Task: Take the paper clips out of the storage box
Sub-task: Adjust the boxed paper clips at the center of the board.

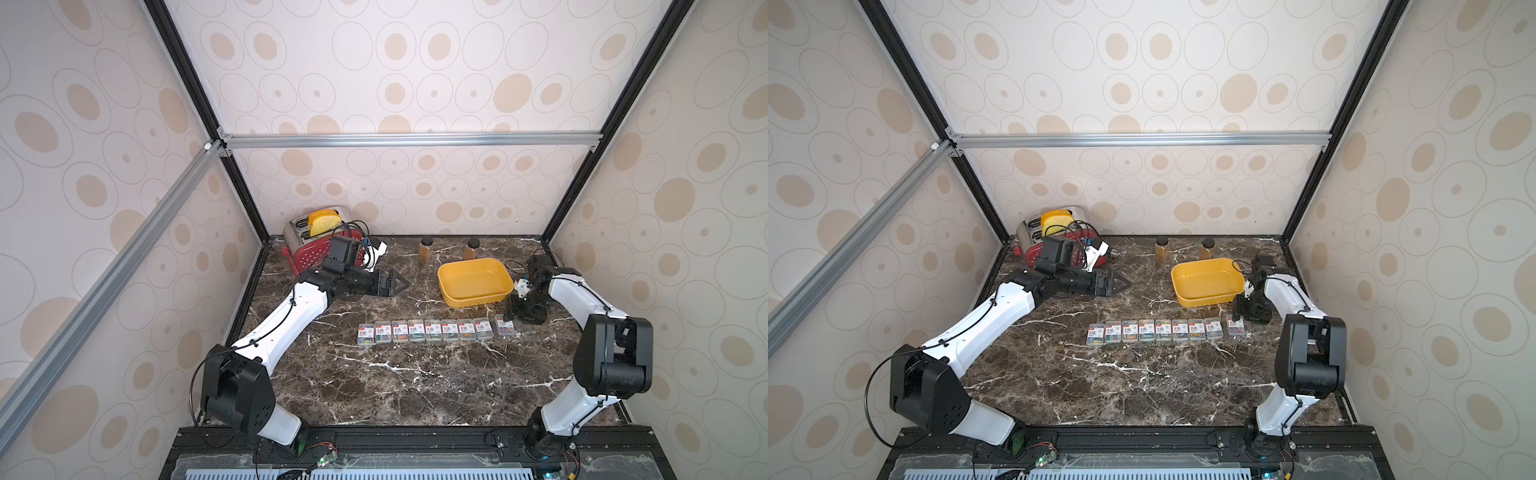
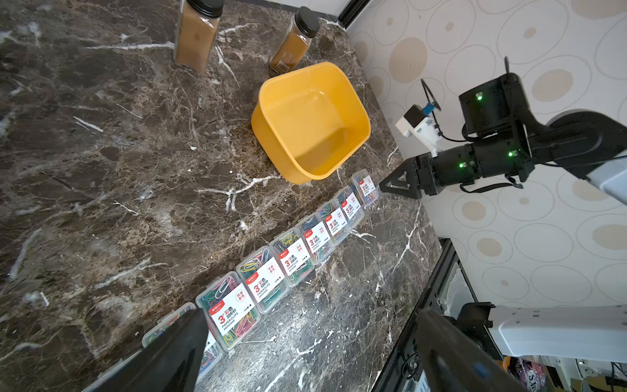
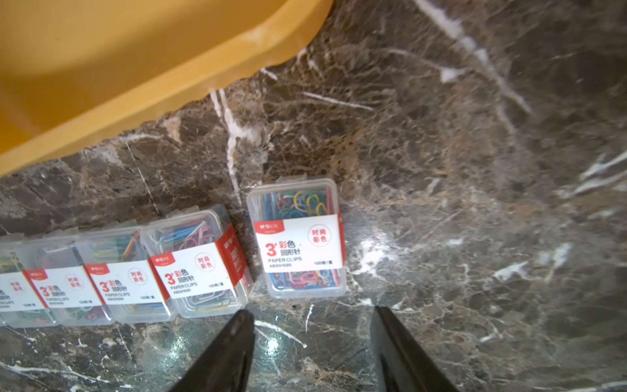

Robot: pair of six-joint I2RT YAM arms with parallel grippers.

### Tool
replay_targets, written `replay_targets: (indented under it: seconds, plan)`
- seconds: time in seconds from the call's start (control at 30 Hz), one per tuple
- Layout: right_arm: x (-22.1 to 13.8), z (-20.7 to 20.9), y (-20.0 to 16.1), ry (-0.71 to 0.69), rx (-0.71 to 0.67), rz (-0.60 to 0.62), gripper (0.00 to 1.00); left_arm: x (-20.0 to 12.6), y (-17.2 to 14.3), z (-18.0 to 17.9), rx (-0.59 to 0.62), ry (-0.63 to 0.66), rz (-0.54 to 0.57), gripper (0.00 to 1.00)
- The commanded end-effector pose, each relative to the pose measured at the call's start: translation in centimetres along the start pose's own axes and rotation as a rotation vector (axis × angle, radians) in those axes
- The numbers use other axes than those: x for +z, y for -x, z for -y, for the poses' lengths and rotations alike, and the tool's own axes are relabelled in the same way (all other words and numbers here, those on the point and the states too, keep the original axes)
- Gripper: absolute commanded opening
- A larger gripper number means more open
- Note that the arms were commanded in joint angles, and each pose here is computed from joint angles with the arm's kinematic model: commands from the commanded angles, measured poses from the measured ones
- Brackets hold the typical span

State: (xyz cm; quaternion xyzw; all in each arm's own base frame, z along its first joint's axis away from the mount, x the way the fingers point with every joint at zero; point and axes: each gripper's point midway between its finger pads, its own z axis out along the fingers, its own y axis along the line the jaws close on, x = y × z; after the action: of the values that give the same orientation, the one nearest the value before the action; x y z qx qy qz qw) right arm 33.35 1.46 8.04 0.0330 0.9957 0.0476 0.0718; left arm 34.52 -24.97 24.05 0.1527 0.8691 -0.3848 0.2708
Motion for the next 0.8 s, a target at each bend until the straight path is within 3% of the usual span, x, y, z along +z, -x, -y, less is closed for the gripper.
replay_targets:
  seconds: [0.0,0.3,0.77]
  plan:
    - [0.2,1.8,0.1,-0.068,0.068,-0.025,0.58,-0.7,1.8,1.0,0.026,-0.023,0.041,0.99]
    - [3.1,4.5,1.0,-0.148,0.142,-0.042,0.56,-1.2,1.9,1.0,0.046,-0.001,0.043,0.99]
    - [5.2,3.6,1.4,-0.087,0.138,-0.062,0.52,-1.1,1.8,0.9,0.045,-0.005,0.038,0.99]
